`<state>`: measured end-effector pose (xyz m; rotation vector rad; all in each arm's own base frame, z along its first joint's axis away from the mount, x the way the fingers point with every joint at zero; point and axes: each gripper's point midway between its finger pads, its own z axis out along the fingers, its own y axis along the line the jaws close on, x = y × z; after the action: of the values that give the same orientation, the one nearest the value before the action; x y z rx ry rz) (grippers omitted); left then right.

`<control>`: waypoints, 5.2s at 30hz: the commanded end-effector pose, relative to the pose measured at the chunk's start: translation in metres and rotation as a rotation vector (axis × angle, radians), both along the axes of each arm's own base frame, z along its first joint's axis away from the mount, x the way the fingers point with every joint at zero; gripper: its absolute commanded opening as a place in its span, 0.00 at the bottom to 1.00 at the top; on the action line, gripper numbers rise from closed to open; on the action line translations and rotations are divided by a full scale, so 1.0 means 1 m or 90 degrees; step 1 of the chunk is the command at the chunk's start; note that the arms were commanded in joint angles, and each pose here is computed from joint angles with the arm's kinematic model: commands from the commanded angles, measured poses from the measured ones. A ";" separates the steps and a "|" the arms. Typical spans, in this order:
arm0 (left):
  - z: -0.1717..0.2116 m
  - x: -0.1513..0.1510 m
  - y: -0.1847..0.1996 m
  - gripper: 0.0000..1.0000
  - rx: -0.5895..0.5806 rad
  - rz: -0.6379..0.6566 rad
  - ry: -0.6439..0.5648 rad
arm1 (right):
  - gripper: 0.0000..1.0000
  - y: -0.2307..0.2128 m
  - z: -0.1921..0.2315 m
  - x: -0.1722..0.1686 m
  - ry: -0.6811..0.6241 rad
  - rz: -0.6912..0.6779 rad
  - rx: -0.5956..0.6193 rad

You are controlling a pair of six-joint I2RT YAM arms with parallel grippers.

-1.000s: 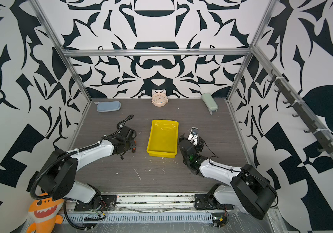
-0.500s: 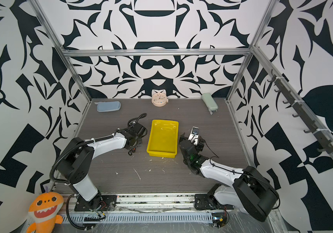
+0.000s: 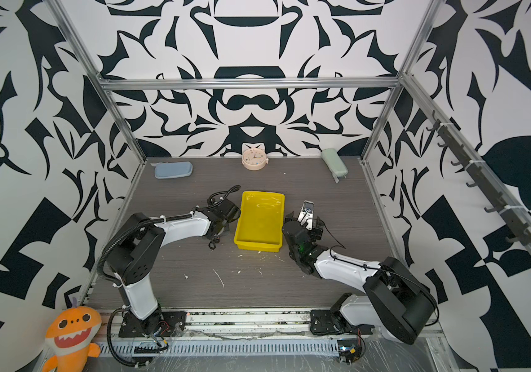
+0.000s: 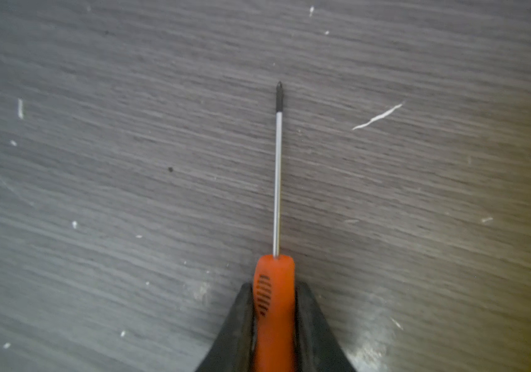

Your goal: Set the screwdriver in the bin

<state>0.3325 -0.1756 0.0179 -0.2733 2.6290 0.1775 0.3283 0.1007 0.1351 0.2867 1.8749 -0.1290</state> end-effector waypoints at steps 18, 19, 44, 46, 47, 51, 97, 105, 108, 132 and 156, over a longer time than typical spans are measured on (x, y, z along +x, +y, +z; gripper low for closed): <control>0.031 -0.027 0.028 0.06 0.020 0.025 -0.007 | 0.92 -0.005 0.011 0.003 0.005 -0.039 -0.014; 0.034 -0.027 0.029 0.06 0.024 0.025 -0.006 | 0.92 -0.005 0.011 0.003 0.006 -0.040 -0.013; 0.142 -0.013 -0.151 0.11 -0.198 -0.176 -0.191 | 0.90 -0.027 0.006 -0.010 0.010 -0.116 0.001; 0.133 -0.013 -0.166 0.11 -0.192 -0.196 -0.174 | 0.90 -0.027 0.006 -0.010 0.010 -0.119 -0.002; 0.129 -0.013 -0.173 0.11 -0.187 -0.205 -0.167 | 0.90 -0.028 0.005 -0.010 0.011 -0.122 -0.005; 0.112 -0.014 -0.183 0.11 -0.160 -0.214 -0.137 | 0.89 -0.028 0.005 -0.010 0.012 -0.123 -0.008; 0.134 -0.029 -0.016 1.00 -0.136 -0.093 -0.149 | 1.00 0.041 -0.011 0.015 0.128 0.103 -0.036; 0.108 -0.072 0.119 1.00 -0.010 0.119 -0.221 | 1.00 0.057 -0.015 0.017 0.125 0.155 -0.016; 0.085 -0.084 0.133 1.00 -0.017 0.136 -0.248 | 0.95 0.063 -0.012 0.016 0.113 0.180 -0.002; 0.064 -0.079 0.103 1.00 -0.039 0.045 -0.198 | 1.00 0.145 -0.032 0.037 0.229 0.381 0.009; 0.083 -0.095 0.115 1.00 -0.131 0.071 -0.295 | 0.93 -0.027 0.057 0.082 0.161 -0.052 -0.319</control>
<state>0.2380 -0.0615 0.1032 -0.4493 2.1784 -0.1044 0.4196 0.1109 0.1889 0.0295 2.0563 -0.4953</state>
